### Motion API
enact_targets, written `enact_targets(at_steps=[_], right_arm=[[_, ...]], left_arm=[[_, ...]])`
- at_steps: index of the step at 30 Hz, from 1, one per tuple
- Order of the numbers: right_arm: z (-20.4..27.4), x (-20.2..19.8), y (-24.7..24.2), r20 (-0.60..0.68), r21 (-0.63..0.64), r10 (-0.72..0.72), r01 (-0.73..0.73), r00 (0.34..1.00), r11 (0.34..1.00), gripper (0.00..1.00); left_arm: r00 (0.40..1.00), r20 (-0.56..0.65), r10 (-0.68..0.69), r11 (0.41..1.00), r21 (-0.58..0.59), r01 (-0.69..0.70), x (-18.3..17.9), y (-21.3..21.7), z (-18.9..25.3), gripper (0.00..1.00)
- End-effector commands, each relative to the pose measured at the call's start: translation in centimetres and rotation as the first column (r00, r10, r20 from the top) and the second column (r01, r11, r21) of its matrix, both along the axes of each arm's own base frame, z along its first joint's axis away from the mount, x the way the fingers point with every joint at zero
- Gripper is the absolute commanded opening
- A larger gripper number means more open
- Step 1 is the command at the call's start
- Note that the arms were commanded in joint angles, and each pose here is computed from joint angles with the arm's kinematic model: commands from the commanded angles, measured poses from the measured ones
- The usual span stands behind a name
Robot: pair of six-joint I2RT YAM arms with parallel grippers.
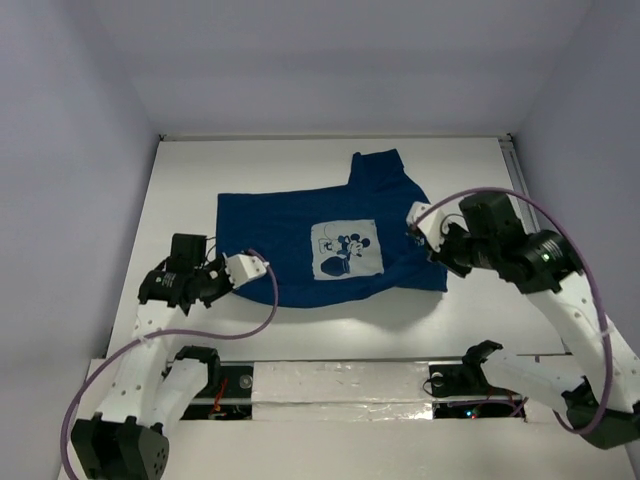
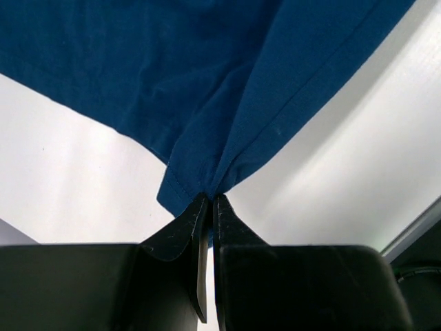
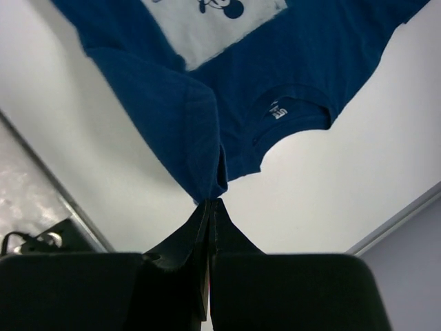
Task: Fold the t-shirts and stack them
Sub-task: Fold the flattened tshirt in 1/3 of the way
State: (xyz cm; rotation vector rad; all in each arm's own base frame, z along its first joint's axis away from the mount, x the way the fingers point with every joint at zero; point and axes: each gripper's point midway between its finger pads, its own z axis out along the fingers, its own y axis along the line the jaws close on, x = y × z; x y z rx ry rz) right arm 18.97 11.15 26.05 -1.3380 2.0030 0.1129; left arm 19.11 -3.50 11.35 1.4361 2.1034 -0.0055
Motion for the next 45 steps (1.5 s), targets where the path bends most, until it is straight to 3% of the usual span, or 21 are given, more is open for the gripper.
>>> enact_targets(at_steps=[1,11,18,27,32,39,45], right_arm=[[1.5,4.6,1.1,0.141,-0.005,-0.016,0.017,0.99,1.0,0.0],[-0.8,10.8,2.9,0.146,-0.102,-0.044,0.06,0.988,0.993,0.0],[-1.0,15.3,1.7,0.202,-0.15,-0.132,0.163,0.971,0.975,0.0],[1.7,21.0,-0.6,0.271,-0.109,-0.218,0.255,0.938,0.961,0.0],[1.0,22.5,-0.5,0.256,-0.128,-0.213,0.251,0.943,0.959,0.0],[-1.9,24.0,0.5,0.175,-0.149,-0.185,0.211,0.967,0.966,0.0],[-4.7,25.4,0.7,0.141,-0.188,-0.188,0.213,0.972,0.959,0.0]], left_arm=[[0.999,0.019,0.026,1.0,-0.008,-0.026,1.5,-0.1,0.0,0.0],[0.967,0.154,0.203,0.978,0.01,-0.207,7.4,1.5,0.5,0.0],[0.965,0.089,0.248,0.967,0.041,-0.252,9.8,1.8,-2.1,0.0],[0.972,0.028,0.232,0.972,0.026,-0.232,11.9,0.8,-2.9,0.0],[0.971,0.038,0.235,0.971,0.025,-0.236,13.4,0.7,-2.7,0.01],[0.972,-0.037,0.234,0.972,0.023,-0.233,14.8,0.0,-4.6,0.05],[0.953,-0.007,0.304,0.951,0.054,-0.304,17.1,0.9,-5.7,0.06]])
